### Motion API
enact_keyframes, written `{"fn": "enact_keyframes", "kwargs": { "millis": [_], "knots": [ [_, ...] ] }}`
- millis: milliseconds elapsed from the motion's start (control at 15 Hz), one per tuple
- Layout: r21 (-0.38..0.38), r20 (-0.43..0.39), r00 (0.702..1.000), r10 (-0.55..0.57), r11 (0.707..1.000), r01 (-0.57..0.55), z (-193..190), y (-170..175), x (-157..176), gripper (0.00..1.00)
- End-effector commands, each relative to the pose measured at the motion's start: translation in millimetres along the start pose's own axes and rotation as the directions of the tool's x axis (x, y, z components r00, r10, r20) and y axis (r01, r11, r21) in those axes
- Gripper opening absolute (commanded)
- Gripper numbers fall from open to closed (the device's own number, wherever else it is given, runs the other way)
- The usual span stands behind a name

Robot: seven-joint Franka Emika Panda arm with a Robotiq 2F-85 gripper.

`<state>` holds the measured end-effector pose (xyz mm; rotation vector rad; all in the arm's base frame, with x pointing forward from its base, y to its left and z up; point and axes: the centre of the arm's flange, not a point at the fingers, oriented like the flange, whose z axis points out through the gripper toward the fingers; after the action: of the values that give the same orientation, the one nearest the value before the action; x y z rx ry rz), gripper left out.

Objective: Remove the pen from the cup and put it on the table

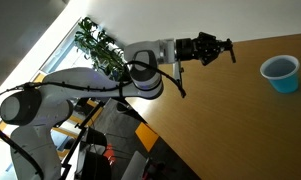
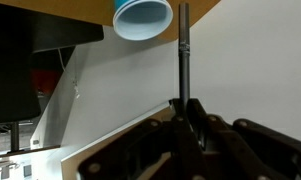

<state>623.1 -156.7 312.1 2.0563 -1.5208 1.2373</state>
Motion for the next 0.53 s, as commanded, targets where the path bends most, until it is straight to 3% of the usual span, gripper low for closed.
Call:
{"fn": "enact_keyframes", "kwargs": {
  "millis": [0,467],
  "knots": [
    [0.037,0.068,0.996,-0.051,0.998,0.048,-19.4,4.9,-11.5,0.03],
    [0.064,0.191,0.964,-0.186,0.982,0.176,-31.7,-9.7,-37.3,0.03]
  ]
}}
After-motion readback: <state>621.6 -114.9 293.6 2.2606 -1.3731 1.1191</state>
